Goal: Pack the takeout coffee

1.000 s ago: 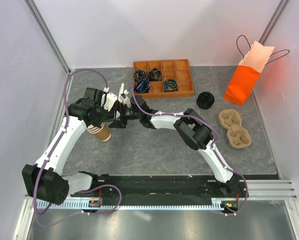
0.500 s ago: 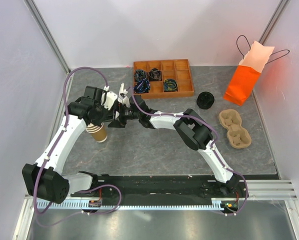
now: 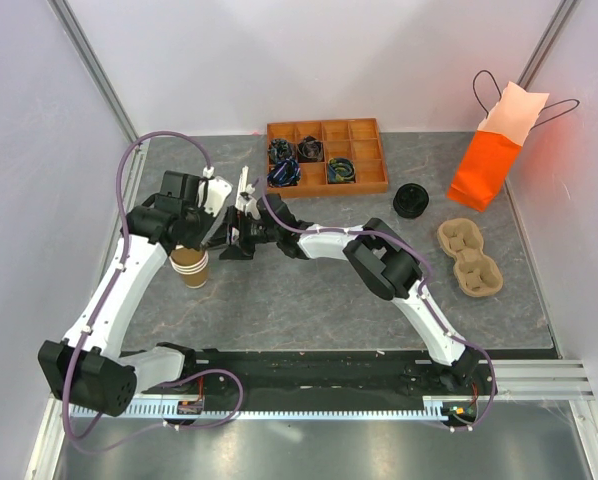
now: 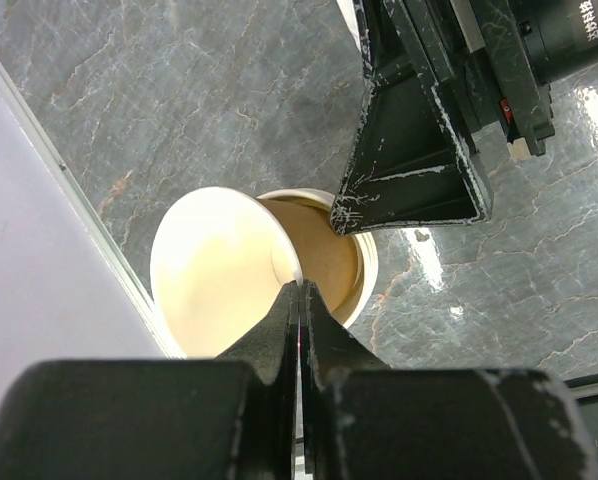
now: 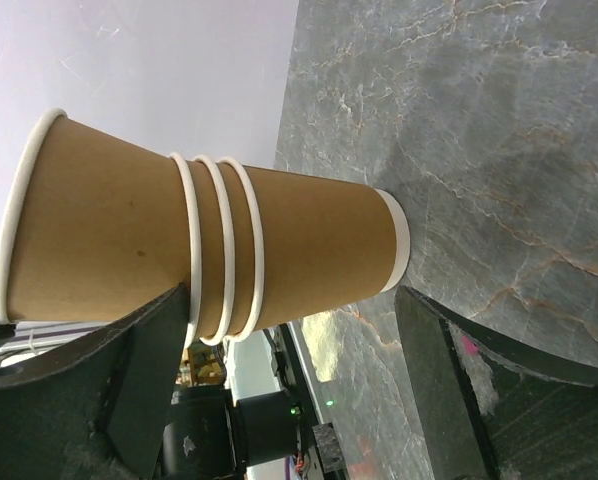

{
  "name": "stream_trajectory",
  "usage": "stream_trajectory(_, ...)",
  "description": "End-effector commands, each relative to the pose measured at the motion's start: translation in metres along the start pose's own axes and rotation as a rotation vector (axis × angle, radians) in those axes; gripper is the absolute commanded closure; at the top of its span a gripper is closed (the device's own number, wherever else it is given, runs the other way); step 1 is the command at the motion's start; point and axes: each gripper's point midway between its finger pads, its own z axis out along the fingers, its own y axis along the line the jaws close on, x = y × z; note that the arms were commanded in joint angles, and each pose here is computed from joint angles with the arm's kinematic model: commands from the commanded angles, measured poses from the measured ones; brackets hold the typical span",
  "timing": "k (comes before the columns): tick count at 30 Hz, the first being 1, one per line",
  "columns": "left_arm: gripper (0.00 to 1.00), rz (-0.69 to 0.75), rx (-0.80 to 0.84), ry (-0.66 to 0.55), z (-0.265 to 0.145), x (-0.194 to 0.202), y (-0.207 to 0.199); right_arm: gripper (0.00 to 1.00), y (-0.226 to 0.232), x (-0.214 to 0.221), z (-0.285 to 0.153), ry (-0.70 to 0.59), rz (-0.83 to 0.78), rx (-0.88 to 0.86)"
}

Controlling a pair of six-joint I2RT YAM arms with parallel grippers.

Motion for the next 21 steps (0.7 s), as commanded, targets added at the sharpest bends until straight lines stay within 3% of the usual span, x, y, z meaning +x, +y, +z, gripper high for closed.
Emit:
stream_trajectory(1,0.98,-0.016,-0.057,-0.097,-0.022,-0.023,0.016,0.08,0.029,-0.006,0.002,-0.011,-0.074,-0.063)
stream_trajectory(14,0.98,0.052,-0.162,-0.144,-0.073,-0.038,0.045,0.03,0.083,-0.025,-0.011,-0.049,-0.174,-0.148)
stream_trajectory(21,0.98,0.121,-0.048,-0.256,-0.093,-0.073,0.029,0.02,0.105,-0.078,-0.066,-0.127,-0.207,-0.161)
